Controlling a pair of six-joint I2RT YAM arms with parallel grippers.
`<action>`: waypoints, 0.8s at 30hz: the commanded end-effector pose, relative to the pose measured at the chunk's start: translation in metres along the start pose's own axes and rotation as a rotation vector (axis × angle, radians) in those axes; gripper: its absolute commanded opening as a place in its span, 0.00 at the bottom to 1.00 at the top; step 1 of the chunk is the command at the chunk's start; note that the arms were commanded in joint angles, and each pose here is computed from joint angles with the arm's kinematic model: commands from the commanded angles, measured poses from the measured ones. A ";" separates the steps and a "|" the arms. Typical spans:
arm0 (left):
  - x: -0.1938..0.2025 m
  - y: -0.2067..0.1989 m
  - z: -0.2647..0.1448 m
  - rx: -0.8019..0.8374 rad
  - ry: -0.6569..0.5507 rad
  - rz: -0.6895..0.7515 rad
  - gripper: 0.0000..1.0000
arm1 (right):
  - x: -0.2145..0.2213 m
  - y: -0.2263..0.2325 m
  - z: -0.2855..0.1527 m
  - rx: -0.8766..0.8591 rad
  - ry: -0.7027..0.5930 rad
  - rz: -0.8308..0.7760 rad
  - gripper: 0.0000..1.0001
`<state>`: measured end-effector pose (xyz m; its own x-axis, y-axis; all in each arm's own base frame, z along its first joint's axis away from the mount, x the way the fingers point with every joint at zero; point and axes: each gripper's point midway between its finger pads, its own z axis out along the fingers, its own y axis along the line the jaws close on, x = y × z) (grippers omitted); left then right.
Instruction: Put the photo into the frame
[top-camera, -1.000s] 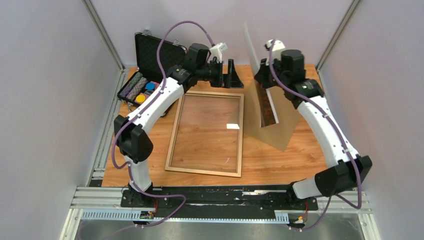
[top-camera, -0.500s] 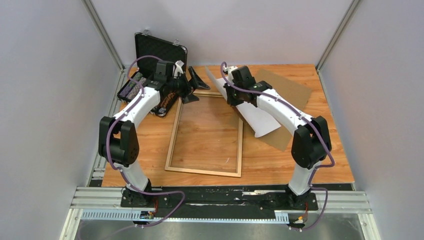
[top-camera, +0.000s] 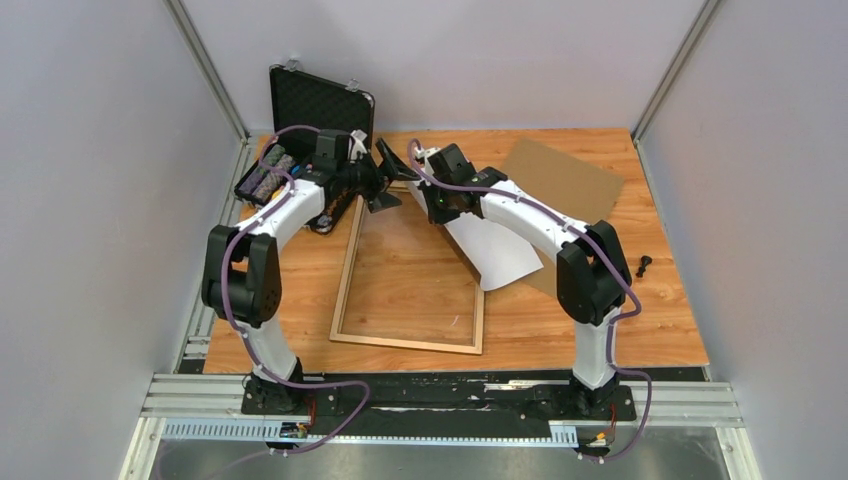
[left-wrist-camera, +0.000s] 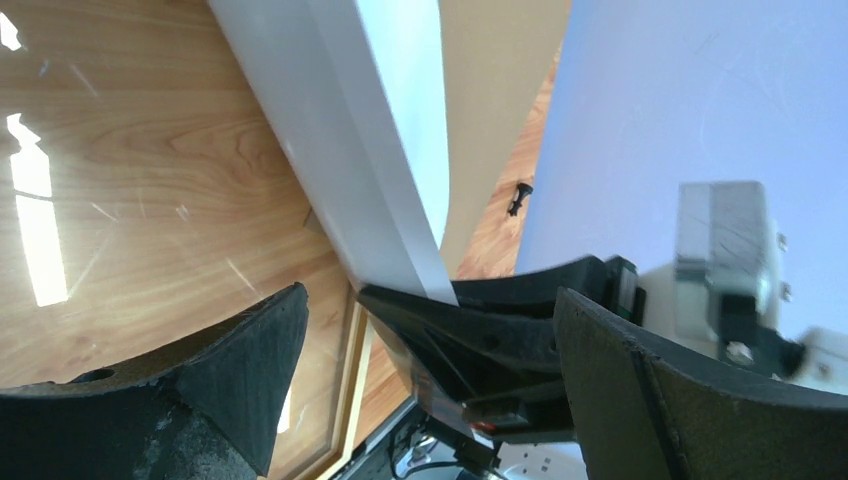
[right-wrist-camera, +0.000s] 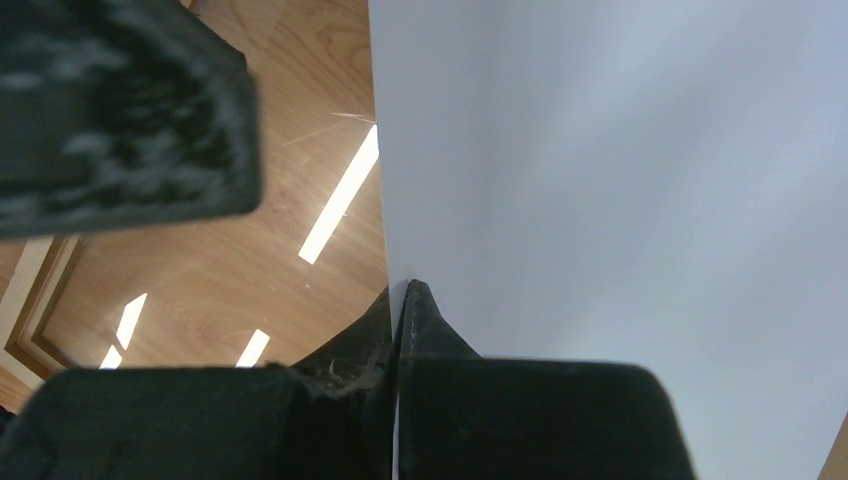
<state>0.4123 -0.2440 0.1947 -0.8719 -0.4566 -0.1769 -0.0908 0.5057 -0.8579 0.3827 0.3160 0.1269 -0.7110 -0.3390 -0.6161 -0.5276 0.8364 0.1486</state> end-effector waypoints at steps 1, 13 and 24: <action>-0.011 0.008 0.017 0.013 -0.003 -0.043 1.00 | -0.020 0.004 -0.007 0.005 -0.049 0.033 0.00; -0.013 0.030 0.045 0.005 0.045 -0.103 0.92 | -0.012 0.019 -0.002 -0.032 -0.022 0.043 0.12; -0.002 0.041 0.058 0.024 0.071 -0.138 0.64 | -0.012 0.028 -0.003 -0.056 -0.012 0.049 0.23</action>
<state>0.4339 -0.2570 0.1268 -0.8792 -0.4763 -0.0148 -0.2345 0.4595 -0.8567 0.3724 0.3311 0.1224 -0.7393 -0.3227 -0.5910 -0.5167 0.8347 0.1905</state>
